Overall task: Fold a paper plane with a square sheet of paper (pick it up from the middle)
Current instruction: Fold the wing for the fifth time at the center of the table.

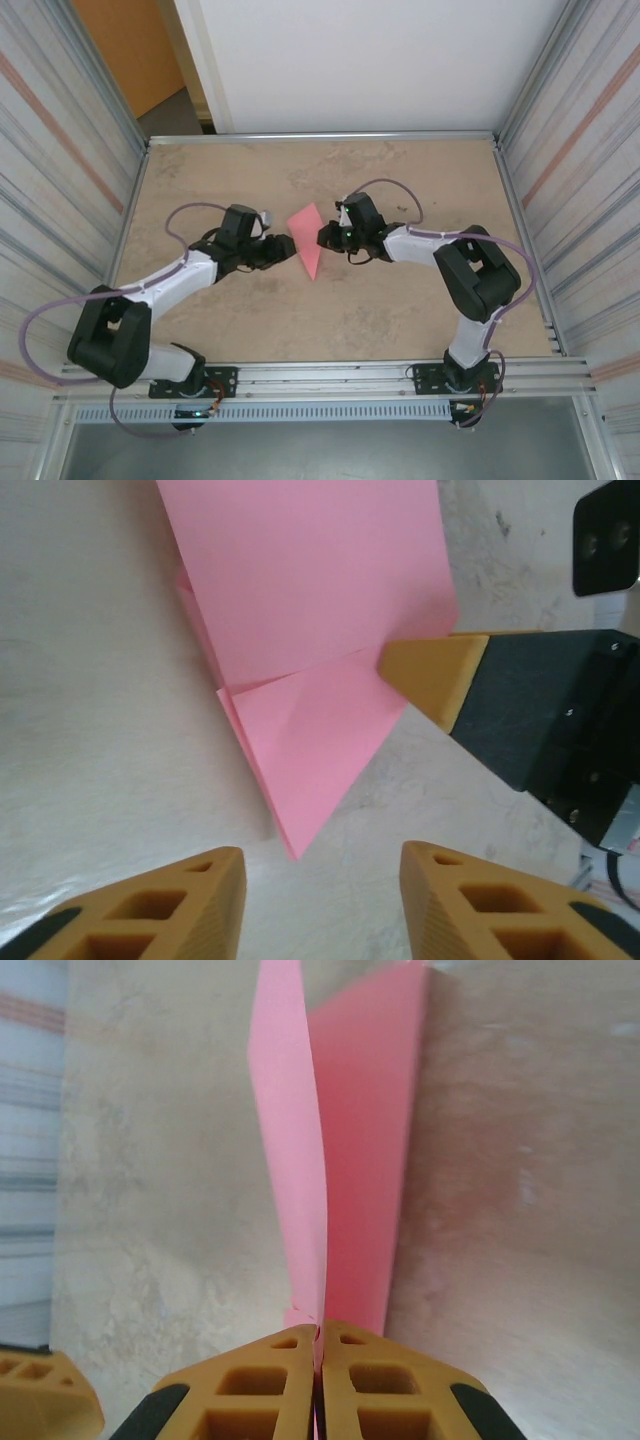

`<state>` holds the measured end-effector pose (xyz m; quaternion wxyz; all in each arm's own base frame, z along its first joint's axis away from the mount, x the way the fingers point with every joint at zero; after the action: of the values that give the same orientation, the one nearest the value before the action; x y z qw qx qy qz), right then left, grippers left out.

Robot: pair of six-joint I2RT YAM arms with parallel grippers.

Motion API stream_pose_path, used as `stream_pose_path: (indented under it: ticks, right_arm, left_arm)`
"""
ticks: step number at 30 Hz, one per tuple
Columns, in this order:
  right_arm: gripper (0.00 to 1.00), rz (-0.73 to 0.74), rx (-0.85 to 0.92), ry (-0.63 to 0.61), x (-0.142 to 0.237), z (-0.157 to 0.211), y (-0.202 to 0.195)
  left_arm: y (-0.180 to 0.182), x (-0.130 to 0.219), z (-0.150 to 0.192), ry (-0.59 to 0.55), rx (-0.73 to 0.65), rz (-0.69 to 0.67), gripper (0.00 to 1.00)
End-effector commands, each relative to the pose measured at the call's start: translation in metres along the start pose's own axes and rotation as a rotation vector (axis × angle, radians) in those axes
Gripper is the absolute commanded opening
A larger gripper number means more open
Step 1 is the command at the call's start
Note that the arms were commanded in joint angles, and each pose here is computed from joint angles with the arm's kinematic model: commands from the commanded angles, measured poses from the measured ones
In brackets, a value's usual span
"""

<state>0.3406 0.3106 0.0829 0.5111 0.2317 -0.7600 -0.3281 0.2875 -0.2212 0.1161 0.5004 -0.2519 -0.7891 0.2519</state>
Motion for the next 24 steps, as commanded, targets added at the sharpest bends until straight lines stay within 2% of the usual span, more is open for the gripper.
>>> stream_pose_path:
  ticks: [1,8,13,24]
  right_arm:
    - [0.09,-0.058,-0.025,-0.090,0.018,-0.017,0.018]
    - [0.11,-0.052,-0.079,-0.097,0.019,-0.012,0.007]
    - [0.12,-0.109,-0.065,-0.010,0.006,-0.003,0.018]
    - [0.12,-0.134,-0.074,0.074,-0.012,0.001,0.021]
  left_arm:
    - [-0.025,-0.011,-0.011,-0.012,-0.006,0.082,0.38]
    - [-0.039,-0.036,-0.005,0.035,-0.015,0.112,0.26]
    - [-0.027,-0.045,-0.007,0.010,0.017,0.055,0.20]
    - [0.001,-0.054,-0.004,-0.009,0.055,-0.053,0.13]
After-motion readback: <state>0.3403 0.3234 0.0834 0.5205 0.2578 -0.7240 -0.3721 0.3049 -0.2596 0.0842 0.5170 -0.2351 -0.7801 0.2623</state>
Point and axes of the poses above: each hand's point on the last joint's axis, 136 mm out from that joint toward the fingers, its own x axis back along the fingers, its own y axis along the line the jaws close on, z = x × y, the point moved 1 cm from there along x, back along the fingers, and after that the axes turned 7 degrees about -x, right-handed, at the moved point
